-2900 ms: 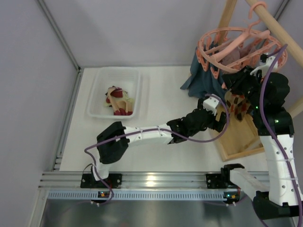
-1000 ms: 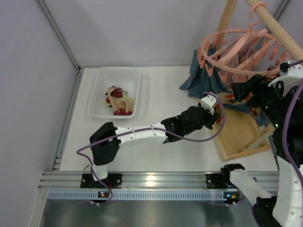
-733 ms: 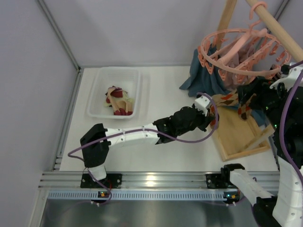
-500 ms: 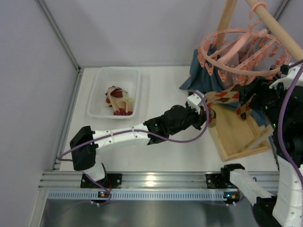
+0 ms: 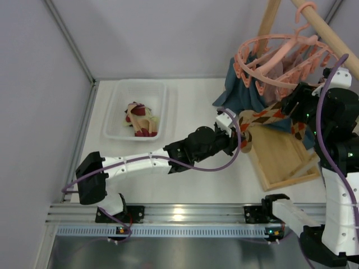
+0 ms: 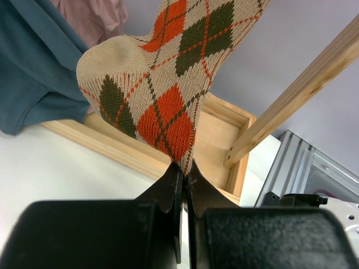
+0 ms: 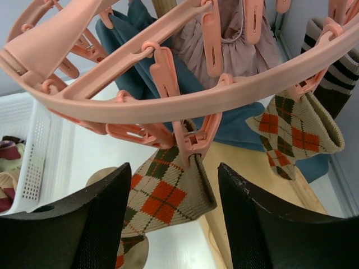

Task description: Remove the socks clipped to the hanger

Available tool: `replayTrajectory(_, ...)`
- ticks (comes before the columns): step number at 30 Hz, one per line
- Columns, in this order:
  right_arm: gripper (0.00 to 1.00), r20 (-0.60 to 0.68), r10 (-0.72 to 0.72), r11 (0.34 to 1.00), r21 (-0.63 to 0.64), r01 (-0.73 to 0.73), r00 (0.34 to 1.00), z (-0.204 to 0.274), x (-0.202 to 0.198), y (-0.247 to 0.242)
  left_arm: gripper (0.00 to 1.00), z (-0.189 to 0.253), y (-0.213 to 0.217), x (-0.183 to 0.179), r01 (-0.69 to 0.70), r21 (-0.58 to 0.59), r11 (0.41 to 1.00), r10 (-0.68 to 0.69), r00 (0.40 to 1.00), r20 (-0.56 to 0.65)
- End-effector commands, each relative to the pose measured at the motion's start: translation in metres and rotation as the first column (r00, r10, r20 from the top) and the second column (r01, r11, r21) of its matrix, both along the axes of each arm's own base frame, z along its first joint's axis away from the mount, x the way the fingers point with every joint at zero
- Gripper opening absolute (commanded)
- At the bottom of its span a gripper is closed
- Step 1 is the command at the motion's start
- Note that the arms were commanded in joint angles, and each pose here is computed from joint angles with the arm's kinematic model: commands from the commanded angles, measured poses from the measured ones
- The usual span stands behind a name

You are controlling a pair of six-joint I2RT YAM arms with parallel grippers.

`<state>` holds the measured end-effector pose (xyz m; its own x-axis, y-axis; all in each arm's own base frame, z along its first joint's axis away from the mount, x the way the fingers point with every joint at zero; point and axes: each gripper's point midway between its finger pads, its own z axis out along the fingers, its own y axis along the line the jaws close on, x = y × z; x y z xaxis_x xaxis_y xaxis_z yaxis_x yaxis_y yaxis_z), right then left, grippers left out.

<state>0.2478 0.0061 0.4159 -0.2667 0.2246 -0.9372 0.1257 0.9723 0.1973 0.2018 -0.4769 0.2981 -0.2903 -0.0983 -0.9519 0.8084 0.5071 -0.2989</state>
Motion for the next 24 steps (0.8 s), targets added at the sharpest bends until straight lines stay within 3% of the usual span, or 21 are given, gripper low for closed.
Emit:
replayTrajectory(1,0.60,0.045,-0.043,0.999,-0.022,0.044,0.998,0.010,0.016,-0.008,0.00,0.033,0.012,-0.003,-0.002,-0.076,0.997,0.004,1.000,0.029)
replayTrajectory(10,0.57,0.084,-0.024,1.000,-0.018,0.026,0.996,0.015,0.039,-0.003,0.00,0.037,0.021,-0.002,-0.012,-0.072,0.997,0.015,0.999,0.041)
replayTrajectory(16,0.49,0.152,-0.019,1.000,0.002,0.019,0.988,0.023,0.036,-0.001,0.00,0.035,0.021,-0.002,-0.012,-0.063,0.998,0.014,0.999,0.039)
replayTrajectory(22,0.36,0.171,-0.054,0.998,-0.003,0.055,0.984,0.025,0.032,-0.009,0.00,0.030,0.019,-0.003,-0.002,-0.061,0.998,0.004,1.000,0.025)
replayTrajectory(24,0.25,0.166,-0.054,0.998,-0.004,0.055,0.985,0.024,0.033,-0.008,0.00,0.029,0.019,-0.002,-0.001,-0.060,0.998,0.002,1.000,0.023)
